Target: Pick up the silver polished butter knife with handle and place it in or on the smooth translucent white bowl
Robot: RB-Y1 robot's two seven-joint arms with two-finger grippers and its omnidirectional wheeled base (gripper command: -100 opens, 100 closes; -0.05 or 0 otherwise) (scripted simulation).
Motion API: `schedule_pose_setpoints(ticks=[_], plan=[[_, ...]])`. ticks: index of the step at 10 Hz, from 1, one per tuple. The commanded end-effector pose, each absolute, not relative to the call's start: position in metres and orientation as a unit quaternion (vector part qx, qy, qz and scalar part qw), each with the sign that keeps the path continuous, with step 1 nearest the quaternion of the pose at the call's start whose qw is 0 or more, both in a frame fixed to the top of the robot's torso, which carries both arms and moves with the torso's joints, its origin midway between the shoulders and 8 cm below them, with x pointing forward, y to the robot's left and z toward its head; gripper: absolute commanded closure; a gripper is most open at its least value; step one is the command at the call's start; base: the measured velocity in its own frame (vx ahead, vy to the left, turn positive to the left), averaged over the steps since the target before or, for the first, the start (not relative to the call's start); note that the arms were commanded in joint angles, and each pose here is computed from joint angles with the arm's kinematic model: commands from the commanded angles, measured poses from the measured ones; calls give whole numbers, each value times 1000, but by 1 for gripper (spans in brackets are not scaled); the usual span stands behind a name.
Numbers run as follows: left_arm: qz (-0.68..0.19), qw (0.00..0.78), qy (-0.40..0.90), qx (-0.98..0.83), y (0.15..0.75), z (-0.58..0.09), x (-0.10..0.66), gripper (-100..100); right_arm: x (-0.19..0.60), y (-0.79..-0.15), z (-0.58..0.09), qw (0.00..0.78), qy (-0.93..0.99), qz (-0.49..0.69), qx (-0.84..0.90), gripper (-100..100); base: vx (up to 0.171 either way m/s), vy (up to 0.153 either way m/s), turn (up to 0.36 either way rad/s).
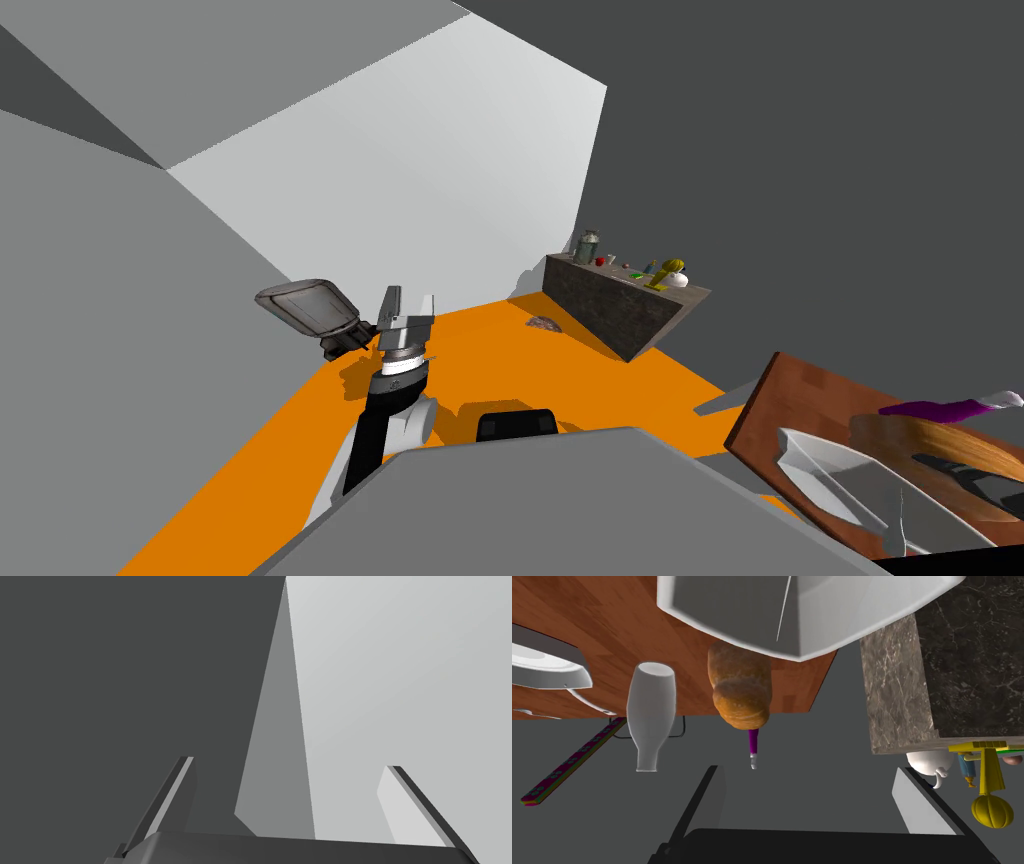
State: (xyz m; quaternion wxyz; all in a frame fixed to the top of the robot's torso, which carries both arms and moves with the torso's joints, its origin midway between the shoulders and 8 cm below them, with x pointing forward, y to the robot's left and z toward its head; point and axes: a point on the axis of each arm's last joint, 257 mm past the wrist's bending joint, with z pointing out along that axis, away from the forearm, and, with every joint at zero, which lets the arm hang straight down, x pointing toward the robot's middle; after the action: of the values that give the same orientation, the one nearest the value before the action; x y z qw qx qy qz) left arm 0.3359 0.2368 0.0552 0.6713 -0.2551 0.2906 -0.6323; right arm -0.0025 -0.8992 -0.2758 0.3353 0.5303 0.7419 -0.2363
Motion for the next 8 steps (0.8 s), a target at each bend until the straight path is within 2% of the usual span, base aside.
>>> schedule_pose_setpoints(ticks=[1, 5, 8], plan=[[-632, 671, 291, -255, 237, 55, 336, 0, 15, -900, -256, 361, 728, -199, 547, -100, 130, 83, 270], [-632, 671, 291, -255, 237, 55, 336, 0, -36, -900, -242, 317, 740, -224, 549, -100, 6, 7, -13], [-632, 671, 291, -255, 237, 55, 336, 0, -37, -900, -242, 316, 740, -225, 549, -100, -3, -2, -1]])
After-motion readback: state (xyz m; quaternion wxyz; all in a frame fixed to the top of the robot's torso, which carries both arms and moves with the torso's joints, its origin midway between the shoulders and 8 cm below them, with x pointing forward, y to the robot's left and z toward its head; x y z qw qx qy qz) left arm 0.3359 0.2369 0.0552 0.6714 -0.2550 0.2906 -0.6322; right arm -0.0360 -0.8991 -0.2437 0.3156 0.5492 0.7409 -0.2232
